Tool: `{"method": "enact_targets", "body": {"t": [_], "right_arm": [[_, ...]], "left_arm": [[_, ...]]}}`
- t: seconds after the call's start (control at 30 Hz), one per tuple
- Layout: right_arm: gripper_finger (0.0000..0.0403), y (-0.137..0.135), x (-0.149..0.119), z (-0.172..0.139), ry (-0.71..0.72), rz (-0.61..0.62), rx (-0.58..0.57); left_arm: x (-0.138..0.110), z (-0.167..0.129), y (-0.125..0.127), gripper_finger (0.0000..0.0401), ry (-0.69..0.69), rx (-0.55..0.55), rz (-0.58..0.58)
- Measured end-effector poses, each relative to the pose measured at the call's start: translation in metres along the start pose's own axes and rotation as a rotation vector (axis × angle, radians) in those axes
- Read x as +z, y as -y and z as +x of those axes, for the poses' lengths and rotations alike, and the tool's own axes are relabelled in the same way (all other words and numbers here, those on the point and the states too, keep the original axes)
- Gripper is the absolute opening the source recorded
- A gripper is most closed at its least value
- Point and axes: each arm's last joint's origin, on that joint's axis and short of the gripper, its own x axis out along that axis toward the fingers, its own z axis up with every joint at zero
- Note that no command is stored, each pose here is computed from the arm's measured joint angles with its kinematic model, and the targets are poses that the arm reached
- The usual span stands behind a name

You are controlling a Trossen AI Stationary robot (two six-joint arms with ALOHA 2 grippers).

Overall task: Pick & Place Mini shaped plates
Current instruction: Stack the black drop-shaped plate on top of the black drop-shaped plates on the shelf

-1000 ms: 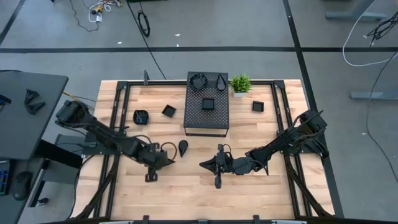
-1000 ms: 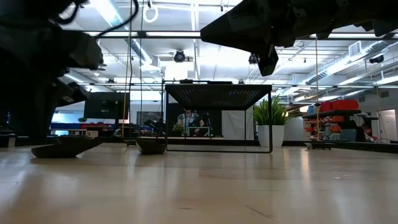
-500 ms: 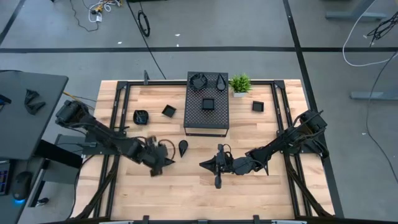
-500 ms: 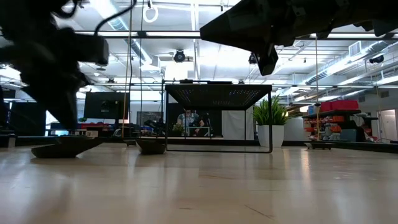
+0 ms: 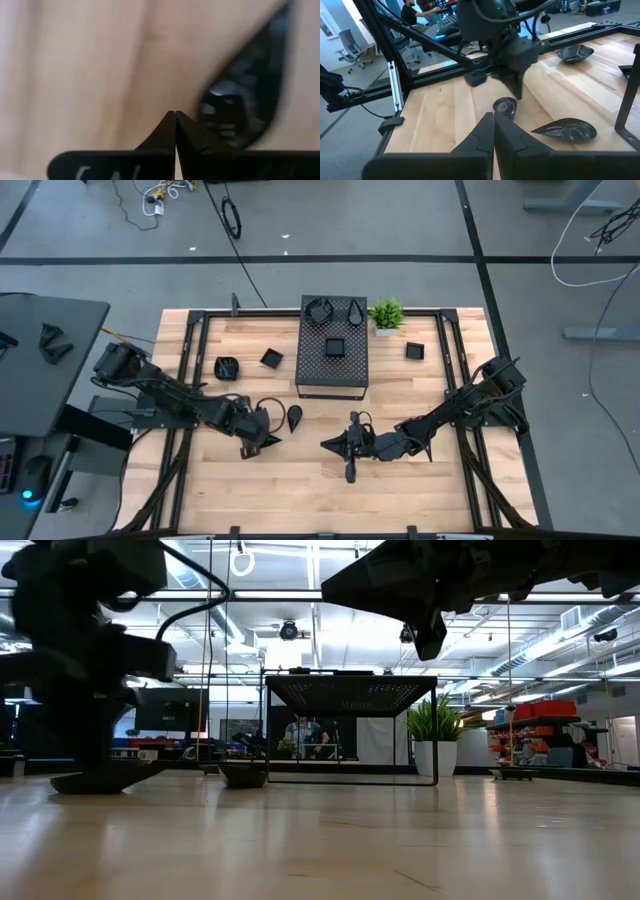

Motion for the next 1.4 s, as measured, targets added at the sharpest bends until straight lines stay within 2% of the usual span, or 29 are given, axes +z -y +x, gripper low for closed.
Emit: {"method": "enact_targets", "body": {"t": [0.17,0.33,0.47,0.6,0.77,0.83,0.9,1.03,1.13,1.23,1.4], "right_arm": [[0.0009,0.000,0.000,0.000,0.000,-0.003,0.000],[0.0009,0.000,0.000,0.000,0.000,-0.004,0.000],[0.0009,0.000,0.000,0.000,0.000,0.000,0.000],[0.0009,0.000,0.000,0.000,0.004,0.002,0.001],[0.0009,0.000,0.001,0.000,0.007,0.004,0.002],[0.0009,0.000,0.001,0.000,0.010,0.006,0.001],[0.0009,0.000,0.002,0.000,0.012,0.007,0.002],[0.0009,0.000,0.002,0.000,0.012,0.007,0.002],[0.0009,0.001,0.002,0.001,0.013,0.005,0.001],[0.0009,0.001,0.002,0.001,0.014,0.005,0.000],[0.0009,0.001,0.002,0.001,0.014,0.005,0.000]], "left_arm": [[-0.003,-0.003,0.018,0.0005,0.025,-0.130,0.005],[0.002,-0.008,0.039,0.0003,0.158,-0.239,-0.017],[0.005,-0.001,0.051,0.0005,0.232,-0.259,-0.051],[0.006,0.007,0.059,0.0003,0.242,-0.280,-0.078],[0.029,-0.017,0.073,0.0004,0.338,-0.349,-0.049],[0.034,-0.027,0.074,0.0005,0.337,-0.342,-0.029],[0.033,-0.033,0.072,0.0003,0.279,-0.284,-0.023],[0.015,-0.026,0.056,0.0005,0.091,-0.114,-0.033],[0.001,-0.015,0.047,0.0006,0.041,-0.070,-0.088],[-0.009,-0.005,0.046,0.0003,0.054,-0.093,-0.120],[-0.009,0.004,0.053,0.0005,0.200,-0.265,-0.181]]}}
